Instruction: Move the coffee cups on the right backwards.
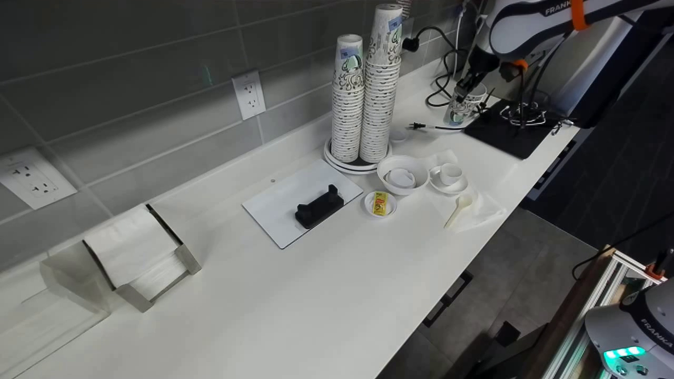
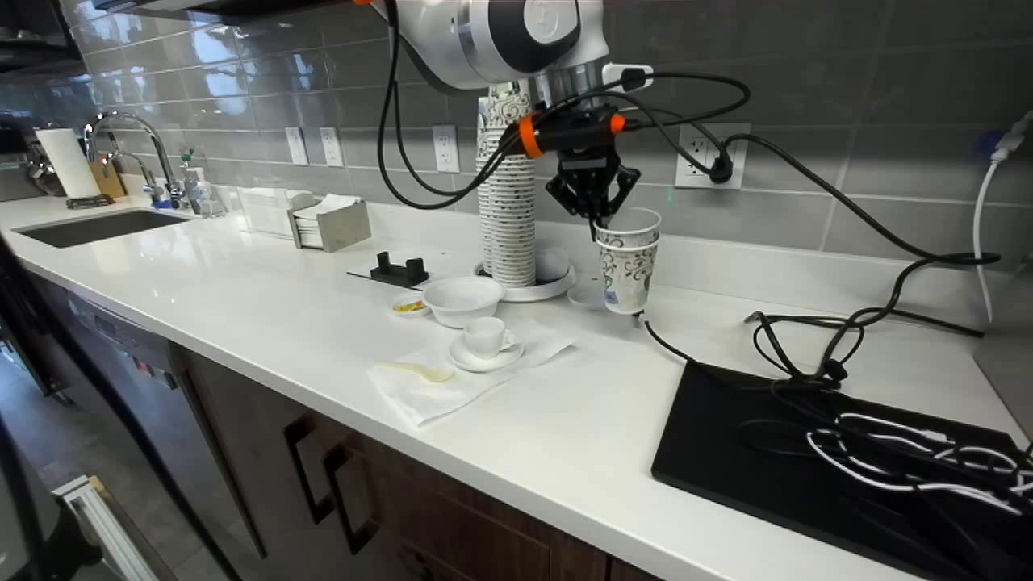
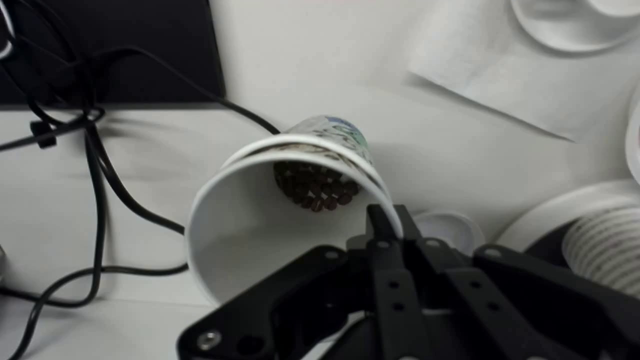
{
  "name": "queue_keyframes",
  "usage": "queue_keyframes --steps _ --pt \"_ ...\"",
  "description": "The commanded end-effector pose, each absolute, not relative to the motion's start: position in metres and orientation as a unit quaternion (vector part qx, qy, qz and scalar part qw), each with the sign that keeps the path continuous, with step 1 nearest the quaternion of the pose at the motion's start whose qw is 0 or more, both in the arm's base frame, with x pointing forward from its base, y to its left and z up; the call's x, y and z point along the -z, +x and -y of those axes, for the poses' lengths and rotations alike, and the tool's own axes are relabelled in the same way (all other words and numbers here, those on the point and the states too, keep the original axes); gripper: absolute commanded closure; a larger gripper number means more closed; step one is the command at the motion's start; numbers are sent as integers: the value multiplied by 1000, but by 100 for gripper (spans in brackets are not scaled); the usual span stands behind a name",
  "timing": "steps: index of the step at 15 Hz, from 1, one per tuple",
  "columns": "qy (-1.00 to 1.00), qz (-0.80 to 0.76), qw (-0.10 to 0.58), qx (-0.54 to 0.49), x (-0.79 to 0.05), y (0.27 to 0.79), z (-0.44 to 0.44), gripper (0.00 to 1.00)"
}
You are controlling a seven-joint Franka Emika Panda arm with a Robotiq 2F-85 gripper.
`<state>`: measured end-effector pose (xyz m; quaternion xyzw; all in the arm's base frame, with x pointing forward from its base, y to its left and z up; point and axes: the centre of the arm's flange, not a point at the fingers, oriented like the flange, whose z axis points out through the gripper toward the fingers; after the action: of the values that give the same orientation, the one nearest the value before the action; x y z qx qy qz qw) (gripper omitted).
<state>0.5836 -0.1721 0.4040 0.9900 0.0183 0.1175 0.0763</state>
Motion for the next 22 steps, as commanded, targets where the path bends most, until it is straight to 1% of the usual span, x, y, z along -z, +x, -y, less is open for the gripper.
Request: queue_keyframes --steps 1,4,5,6,12,13,16,19,22 --pt "983 -41 50 -172 -419 595 151 99" --pt "984 -47 27 -169 -407 606 142 99" --pt "984 -41 45 -166 -413 598 141 99" --pt "985 -42 42 -164 -410 598 140 96" --pt "985 -40 43 -163 -408 598 142 96" --pt "981 -41 50 -185 -404 608 142 99" --pt "976 -37 58 -205 -395 642 142 99" --pt "977 -22 70 -202 -381 675 145 99" --pt "974 3 69 -214 -379 707 155 99"
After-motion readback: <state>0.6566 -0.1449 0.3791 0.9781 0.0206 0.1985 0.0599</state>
